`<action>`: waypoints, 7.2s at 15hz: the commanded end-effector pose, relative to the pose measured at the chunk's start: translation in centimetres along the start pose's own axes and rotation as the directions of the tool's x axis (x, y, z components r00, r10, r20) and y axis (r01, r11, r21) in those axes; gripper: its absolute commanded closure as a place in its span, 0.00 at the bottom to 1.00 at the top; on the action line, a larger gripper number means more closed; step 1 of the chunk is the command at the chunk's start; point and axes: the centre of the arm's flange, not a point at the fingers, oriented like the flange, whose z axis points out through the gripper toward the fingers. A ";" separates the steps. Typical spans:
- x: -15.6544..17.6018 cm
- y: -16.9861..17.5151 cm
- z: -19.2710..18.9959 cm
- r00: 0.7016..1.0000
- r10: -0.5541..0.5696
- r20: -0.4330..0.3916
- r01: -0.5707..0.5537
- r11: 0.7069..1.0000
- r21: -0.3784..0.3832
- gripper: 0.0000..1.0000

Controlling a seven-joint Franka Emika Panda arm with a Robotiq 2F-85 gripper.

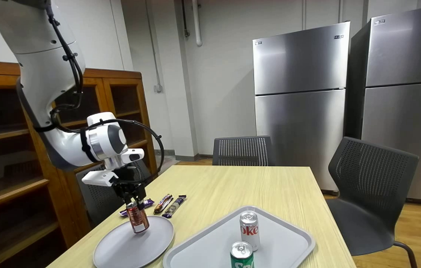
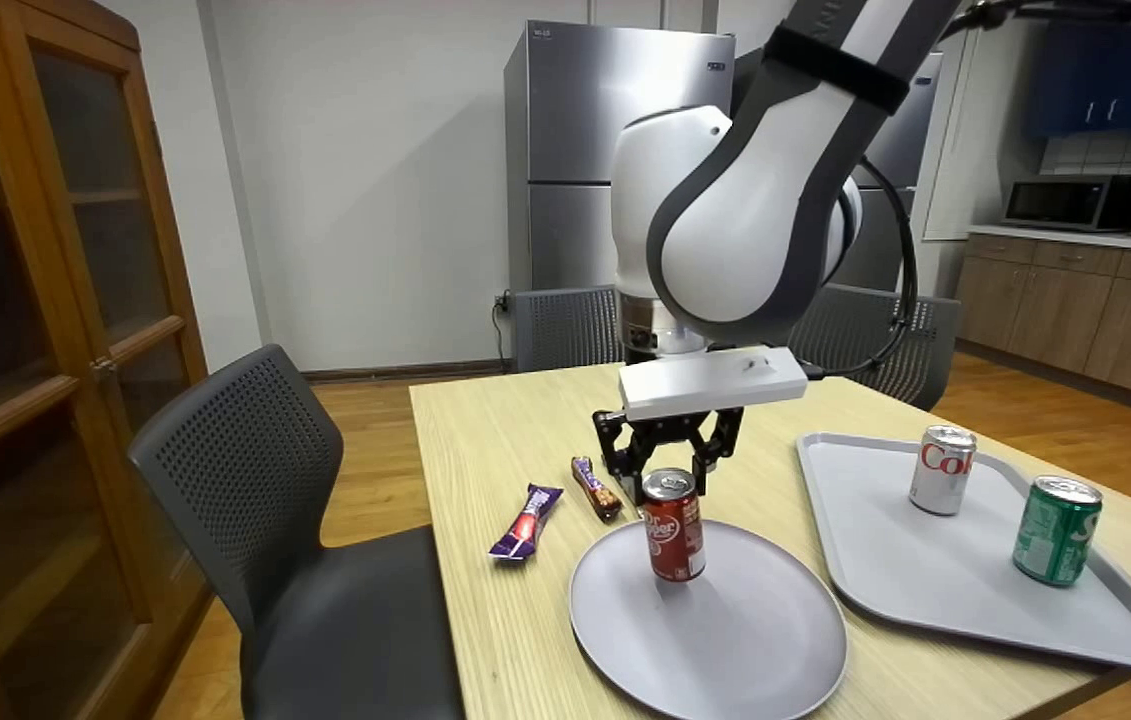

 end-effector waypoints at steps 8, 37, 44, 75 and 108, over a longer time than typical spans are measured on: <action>0.4 0.2 -0.3 1.000 -0.006 0.009 0.006 1.000 0.001 0.09; -0.2 9.8 -3.6 0.981 0.157 -0.112 -0.158 0.987 -0.001 0.00; -1.2 15.0 -3.9 0.972 0.211 -0.106 -0.212 0.977 0.001 0.00; -0.4 26.2 -2.3 0.936 0.352 -0.020 -0.352 0.936 0.021 0.00; -1.9 40.7 1.9 0.860 0.511 0.003 -0.508 0.855 -0.104 0.00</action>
